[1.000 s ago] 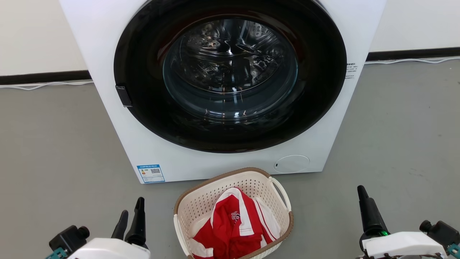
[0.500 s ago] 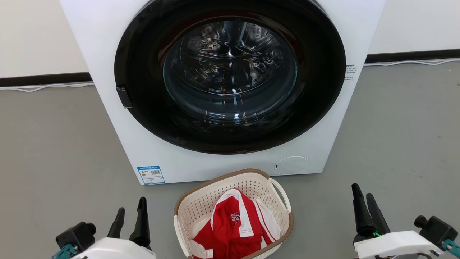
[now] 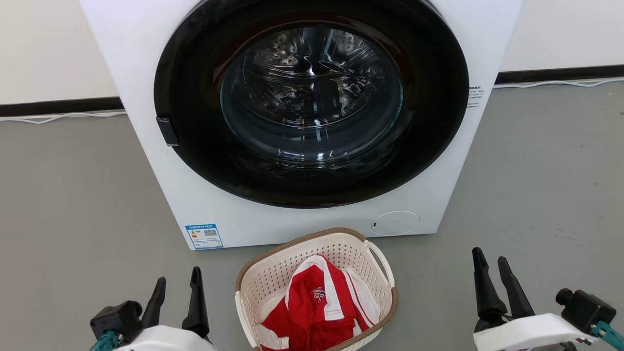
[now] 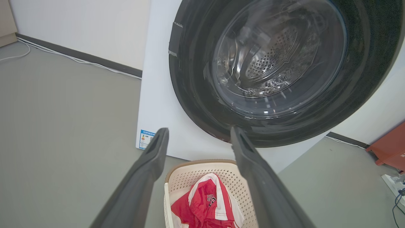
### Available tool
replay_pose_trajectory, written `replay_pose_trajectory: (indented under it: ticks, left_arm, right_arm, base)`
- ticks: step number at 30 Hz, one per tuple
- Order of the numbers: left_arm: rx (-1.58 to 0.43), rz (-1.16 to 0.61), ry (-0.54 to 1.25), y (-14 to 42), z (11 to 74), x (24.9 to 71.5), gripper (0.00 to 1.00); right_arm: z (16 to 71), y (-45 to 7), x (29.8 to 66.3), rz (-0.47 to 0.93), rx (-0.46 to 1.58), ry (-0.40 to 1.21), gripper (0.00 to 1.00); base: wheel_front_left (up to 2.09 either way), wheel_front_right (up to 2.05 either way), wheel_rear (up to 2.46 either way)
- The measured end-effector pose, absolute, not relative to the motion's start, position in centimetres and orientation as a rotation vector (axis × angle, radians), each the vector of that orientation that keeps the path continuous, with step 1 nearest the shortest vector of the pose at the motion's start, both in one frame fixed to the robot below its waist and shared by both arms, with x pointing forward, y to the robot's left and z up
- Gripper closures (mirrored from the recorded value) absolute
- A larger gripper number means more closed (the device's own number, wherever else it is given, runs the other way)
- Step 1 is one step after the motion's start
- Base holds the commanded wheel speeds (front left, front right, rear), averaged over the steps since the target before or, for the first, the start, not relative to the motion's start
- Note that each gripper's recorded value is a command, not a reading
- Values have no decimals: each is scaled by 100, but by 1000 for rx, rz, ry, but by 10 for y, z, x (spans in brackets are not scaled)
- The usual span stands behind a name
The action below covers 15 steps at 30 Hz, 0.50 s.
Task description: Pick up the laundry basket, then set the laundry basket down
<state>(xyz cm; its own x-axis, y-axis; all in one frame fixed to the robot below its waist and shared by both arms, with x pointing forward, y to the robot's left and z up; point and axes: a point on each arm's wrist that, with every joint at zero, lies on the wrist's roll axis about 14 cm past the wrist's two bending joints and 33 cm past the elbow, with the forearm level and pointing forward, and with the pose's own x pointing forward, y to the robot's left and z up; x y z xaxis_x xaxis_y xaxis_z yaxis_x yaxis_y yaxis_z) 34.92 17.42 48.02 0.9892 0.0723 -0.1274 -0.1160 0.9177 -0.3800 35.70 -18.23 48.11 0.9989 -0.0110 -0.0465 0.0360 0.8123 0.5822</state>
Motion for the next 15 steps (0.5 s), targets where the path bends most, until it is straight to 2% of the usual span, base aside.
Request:
replay_pose_trajectory:
  ticks: [15]
  left_arm:
    - [-193,83,27,170,495,347,0]
  right_arm:
    - [486,-175,357,17,439,17,0]
  base:
    - [0,0,0]
